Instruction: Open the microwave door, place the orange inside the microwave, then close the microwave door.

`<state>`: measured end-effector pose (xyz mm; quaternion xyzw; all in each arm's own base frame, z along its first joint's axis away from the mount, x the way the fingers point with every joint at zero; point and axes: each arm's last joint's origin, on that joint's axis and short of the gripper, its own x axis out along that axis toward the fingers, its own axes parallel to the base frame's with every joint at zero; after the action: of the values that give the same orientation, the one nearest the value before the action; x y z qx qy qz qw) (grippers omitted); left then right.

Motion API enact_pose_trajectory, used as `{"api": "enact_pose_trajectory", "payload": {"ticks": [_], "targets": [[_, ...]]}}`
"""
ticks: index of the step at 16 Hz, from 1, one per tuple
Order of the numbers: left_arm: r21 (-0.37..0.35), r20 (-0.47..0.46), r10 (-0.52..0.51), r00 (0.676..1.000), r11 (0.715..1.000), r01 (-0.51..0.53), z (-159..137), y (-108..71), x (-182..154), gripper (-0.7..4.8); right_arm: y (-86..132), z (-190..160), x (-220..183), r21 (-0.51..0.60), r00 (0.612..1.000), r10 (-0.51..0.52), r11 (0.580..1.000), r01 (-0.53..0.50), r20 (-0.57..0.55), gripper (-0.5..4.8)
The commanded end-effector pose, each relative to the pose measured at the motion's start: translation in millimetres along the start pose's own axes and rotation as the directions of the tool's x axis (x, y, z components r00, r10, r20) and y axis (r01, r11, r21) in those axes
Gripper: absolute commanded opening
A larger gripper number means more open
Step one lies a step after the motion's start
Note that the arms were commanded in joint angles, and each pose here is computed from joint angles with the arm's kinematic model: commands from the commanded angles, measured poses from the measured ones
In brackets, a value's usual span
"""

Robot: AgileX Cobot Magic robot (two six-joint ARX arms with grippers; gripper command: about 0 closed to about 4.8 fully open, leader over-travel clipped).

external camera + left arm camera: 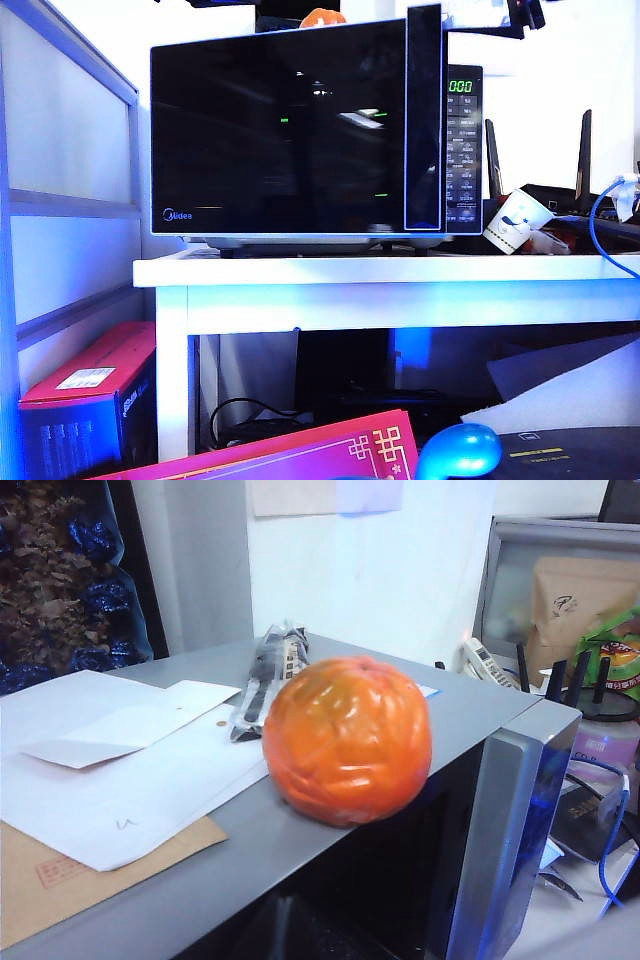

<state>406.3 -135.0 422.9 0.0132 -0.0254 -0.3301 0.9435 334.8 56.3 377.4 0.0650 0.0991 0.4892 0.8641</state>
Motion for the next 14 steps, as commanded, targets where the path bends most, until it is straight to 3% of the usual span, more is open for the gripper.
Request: {"api": "enact_pose_trajectory", "payload": {"ticks": [1,5,14], "targets": [[0.002,0.004,-0.003,1.000,1.000,0.003,3.0,-1.1,-1.1,-0.05,14.1,14.1,-4.1,-0.079,0.993,0.114,0.991,-0.111,0.033,3.05],[-0.001,-0.003,-0.005,1.000,1.000,0.005,1.7,-1.0,-0.7,-0.05,21.7,13.6,-8.4,-0.045,0.981,0.194,0.980,-0.193,0.004,3.05],[-0.022,-0.049,-0.034,0.998,0.999,0.033,-14.5,1.5,8.7,-0.05,32.9,18.8,-14.1,-0.041,0.974,0.228,0.973,-0.228,0.004,3.05]]}}
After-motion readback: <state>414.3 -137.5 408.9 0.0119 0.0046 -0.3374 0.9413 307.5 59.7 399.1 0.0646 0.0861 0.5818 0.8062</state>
